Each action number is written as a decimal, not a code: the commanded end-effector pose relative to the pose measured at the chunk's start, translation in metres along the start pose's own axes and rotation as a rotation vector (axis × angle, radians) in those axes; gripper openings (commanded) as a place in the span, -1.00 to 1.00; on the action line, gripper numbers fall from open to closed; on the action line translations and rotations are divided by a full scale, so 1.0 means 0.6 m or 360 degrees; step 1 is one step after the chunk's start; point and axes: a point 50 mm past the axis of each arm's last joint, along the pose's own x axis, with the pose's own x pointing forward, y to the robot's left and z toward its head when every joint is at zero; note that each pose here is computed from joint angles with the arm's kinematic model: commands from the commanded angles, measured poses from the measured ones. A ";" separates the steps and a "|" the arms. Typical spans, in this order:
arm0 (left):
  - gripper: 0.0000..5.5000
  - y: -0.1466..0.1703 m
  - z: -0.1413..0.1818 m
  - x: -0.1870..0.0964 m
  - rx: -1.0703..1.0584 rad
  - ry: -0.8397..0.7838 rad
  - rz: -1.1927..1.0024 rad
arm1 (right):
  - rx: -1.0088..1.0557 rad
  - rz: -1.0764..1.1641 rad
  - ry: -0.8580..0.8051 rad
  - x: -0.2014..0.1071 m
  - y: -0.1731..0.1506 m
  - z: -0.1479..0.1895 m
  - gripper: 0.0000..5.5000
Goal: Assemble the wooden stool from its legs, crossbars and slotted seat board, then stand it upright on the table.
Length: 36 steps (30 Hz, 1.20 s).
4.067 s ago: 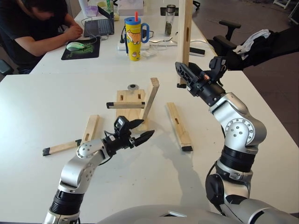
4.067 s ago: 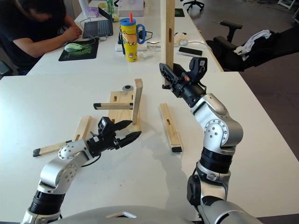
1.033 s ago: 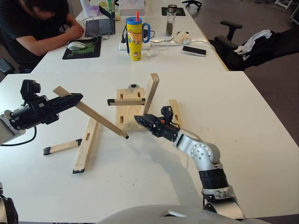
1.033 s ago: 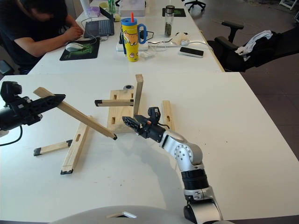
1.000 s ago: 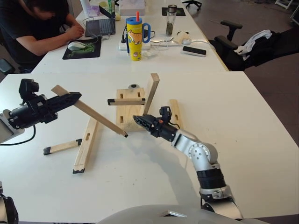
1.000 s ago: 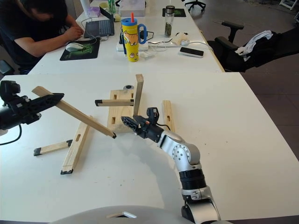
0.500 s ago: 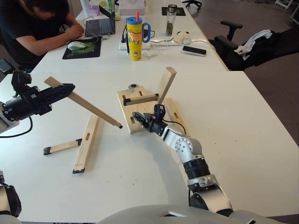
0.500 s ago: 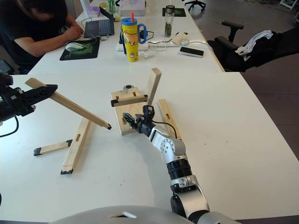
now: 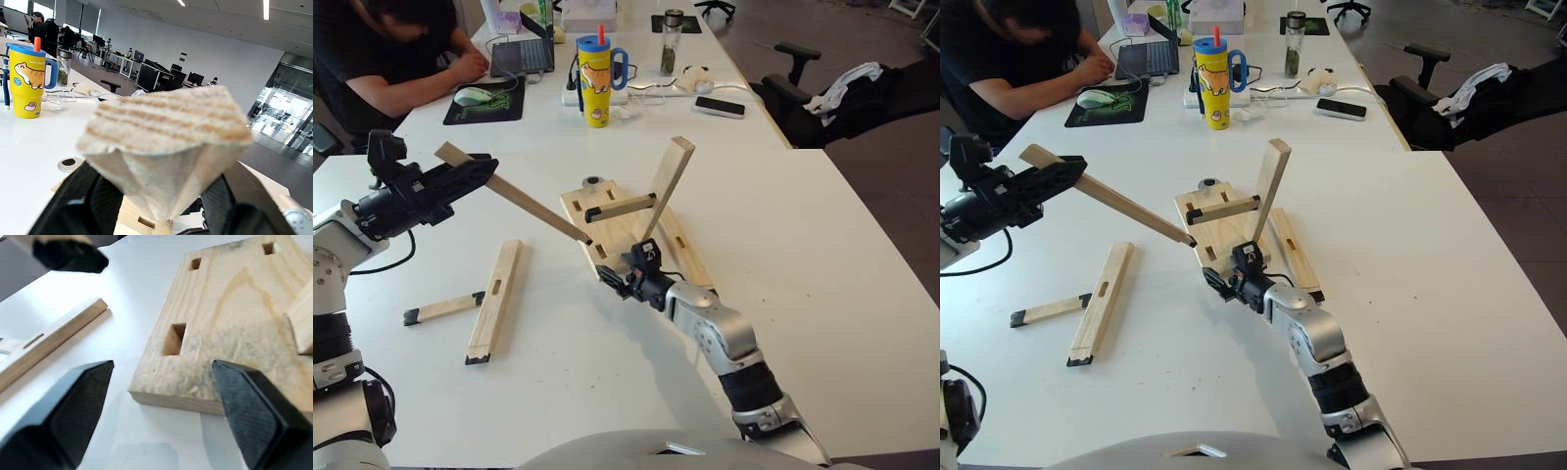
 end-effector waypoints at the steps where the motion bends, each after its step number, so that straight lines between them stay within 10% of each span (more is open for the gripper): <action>1: -0.27 -0.005 -0.005 0.004 0.0116 0.0009 0.0040 | 0.0017 -0.0119 -0.0095 -0.021 -0.023 0.001 0.10; 8: -0.27 -0.007 -0.028 0.028 0.0181 0.0101 -0.0041 | -0.0025 -0.0183 -0.0130 -0.012 -0.030 -0.006 -0.30; 36: -0.27 -0.036 -0.074 0.097 0.0674 0.0711 -0.0301 | -0.0023 -0.0220 0.0169 0.027 -0.026 -0.060 -0.31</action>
